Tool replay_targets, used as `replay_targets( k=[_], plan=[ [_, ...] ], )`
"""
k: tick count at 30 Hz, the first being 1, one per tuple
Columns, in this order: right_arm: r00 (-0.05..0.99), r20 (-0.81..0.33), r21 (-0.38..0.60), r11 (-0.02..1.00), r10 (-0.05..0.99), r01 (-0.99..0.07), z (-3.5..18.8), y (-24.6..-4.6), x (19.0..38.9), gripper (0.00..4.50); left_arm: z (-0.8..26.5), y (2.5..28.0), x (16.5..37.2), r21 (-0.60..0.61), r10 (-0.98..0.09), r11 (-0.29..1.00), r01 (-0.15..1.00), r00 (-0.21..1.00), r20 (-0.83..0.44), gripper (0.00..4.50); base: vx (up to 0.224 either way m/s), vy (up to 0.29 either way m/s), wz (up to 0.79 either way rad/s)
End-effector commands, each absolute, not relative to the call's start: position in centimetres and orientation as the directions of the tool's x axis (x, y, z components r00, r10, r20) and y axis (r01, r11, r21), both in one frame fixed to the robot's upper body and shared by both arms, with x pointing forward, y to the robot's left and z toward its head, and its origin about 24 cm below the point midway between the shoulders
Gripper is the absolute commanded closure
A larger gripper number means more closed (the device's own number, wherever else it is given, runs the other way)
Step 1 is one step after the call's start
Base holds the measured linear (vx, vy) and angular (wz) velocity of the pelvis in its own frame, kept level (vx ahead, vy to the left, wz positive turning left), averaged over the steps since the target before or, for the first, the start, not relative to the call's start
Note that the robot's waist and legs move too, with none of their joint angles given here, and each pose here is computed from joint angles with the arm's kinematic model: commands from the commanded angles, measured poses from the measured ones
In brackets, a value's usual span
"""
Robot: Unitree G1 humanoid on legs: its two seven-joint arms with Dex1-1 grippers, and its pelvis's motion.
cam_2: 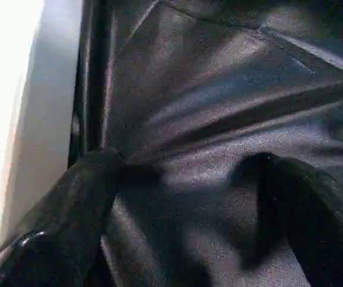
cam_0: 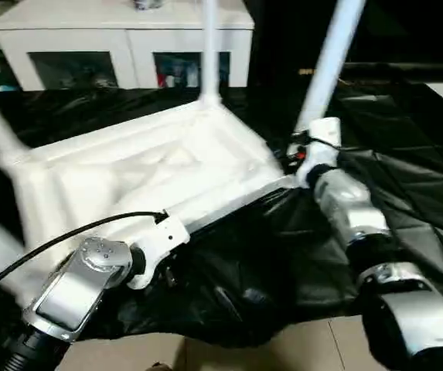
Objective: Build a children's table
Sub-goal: Rotate table base
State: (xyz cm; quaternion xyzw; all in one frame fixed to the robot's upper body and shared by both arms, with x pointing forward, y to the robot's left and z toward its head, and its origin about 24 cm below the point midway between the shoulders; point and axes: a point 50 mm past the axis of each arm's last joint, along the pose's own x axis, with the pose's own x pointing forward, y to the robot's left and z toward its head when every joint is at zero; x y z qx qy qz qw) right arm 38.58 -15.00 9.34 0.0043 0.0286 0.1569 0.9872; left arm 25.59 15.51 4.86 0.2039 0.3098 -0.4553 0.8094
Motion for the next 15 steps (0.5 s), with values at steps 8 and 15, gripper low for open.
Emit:
replay_targets(
  k=[8,15],
  plan=[
    [0.999,-0.038,-0.023,0.999,0.034,-0.035,10.5,-21.8,38.9,1.39,4.8,16.4,25.9,0.094,-0.561,0.541,0.836,0.441,-0.701,0.03,0.000,0.000,0.00],
    [0.999,-0.036,-0.083,0.996,-0.040,0.037,11.4,-25.2,38.6,1.39,5.1,16.6,26.1,0.111,-0.571,0.545,0.831,0.465,-0.676,0.03,0.000,0.000,0.00]
  ],
)
